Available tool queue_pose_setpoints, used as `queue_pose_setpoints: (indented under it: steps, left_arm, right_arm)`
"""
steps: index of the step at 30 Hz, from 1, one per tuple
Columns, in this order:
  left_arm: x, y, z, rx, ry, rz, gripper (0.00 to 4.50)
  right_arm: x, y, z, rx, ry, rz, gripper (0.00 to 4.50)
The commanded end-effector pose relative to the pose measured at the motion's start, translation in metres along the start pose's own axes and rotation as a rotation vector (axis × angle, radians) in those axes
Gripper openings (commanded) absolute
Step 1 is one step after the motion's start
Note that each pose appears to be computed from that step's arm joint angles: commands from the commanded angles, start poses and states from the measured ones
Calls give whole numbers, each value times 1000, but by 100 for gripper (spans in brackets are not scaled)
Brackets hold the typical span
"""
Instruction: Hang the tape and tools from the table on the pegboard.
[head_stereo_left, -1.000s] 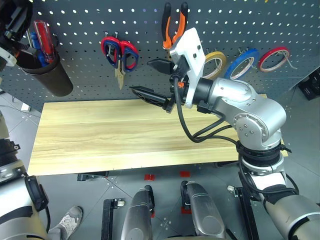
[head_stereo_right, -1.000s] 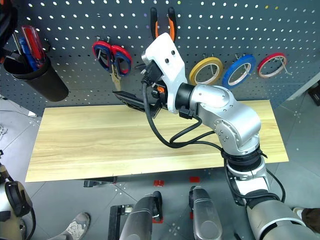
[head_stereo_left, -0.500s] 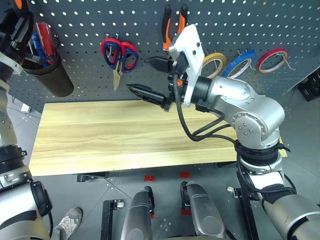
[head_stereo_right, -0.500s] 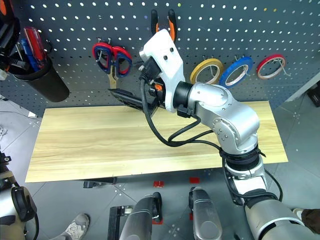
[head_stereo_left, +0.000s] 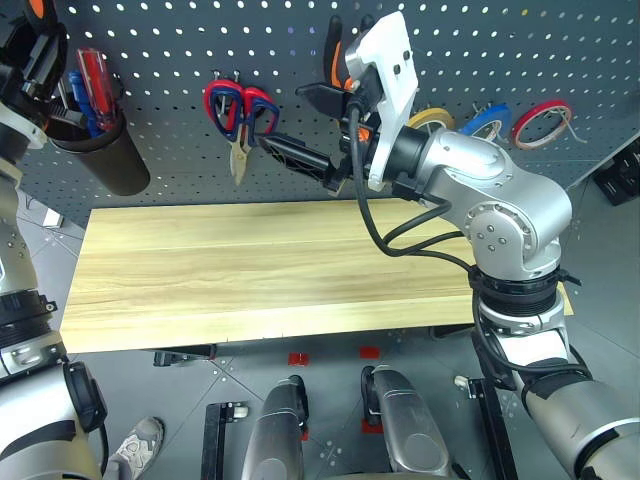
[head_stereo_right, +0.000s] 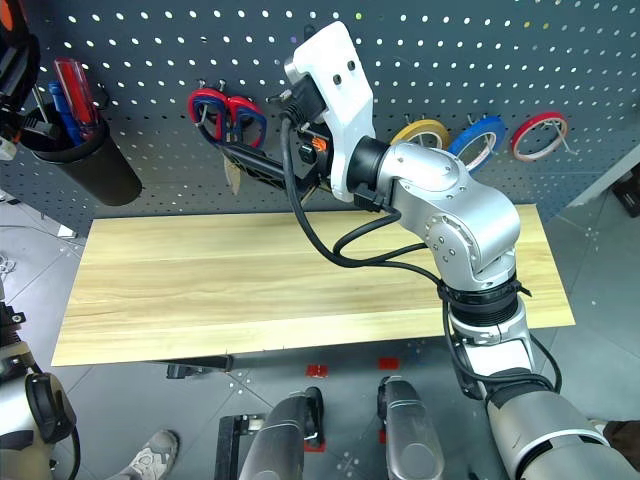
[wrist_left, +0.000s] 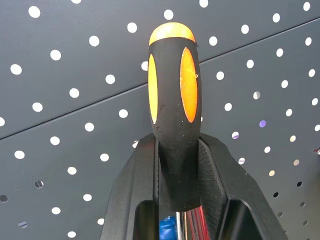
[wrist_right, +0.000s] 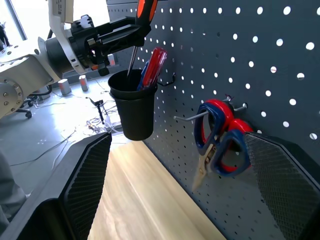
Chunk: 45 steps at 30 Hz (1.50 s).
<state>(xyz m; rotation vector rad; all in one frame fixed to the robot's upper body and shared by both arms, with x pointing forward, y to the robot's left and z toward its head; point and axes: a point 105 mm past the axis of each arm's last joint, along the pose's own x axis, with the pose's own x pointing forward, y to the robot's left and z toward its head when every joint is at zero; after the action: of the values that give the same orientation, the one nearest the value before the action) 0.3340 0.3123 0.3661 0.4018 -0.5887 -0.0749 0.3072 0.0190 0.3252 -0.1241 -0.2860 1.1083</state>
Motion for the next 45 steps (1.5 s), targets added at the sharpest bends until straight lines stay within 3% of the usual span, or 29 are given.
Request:
queue_pose_setpoints:
  steps: [1, 3, 10, 17, 24, 32, 38, 45]
  left_arm:
    - [-3, 6, 18, 16, -66, 27, 70]
    - [-4, 8, 17, -6, -67, 40, 141]
    - [-11, 14, 26, -82, -103, 85, 329]
    - [-18, 5, 47, -149, -118, 128, 329]
    - [-46, -70, 5, -294, 146, -8, 329]
    - [-95, -106, -41, -433, 333, 60, 329]
    - [-138, -95, -86, -383, 453, 312, 329]
    - [-169, -104, -114, -385, 537, 365, 329]
  right_arm:
    - [-4, 3, 21, -42, -67, 13, 450]
    - [-4, 3, 21, -43, -67, 15, 450]
    - [-6, 3, 21, -49, -58, 13, 450]
    - [-12, 2, 19, -41, -59, 13, 450]
    - [-32, -5, 2, -35, -41, -32, 450]
    - [-62, -7, -88, -85, 46, -160, 450]
    - [-95, -30, -148, -59, 96, -422, 450]
    - [-132, -49, -211, -42, 218, -613, 450]
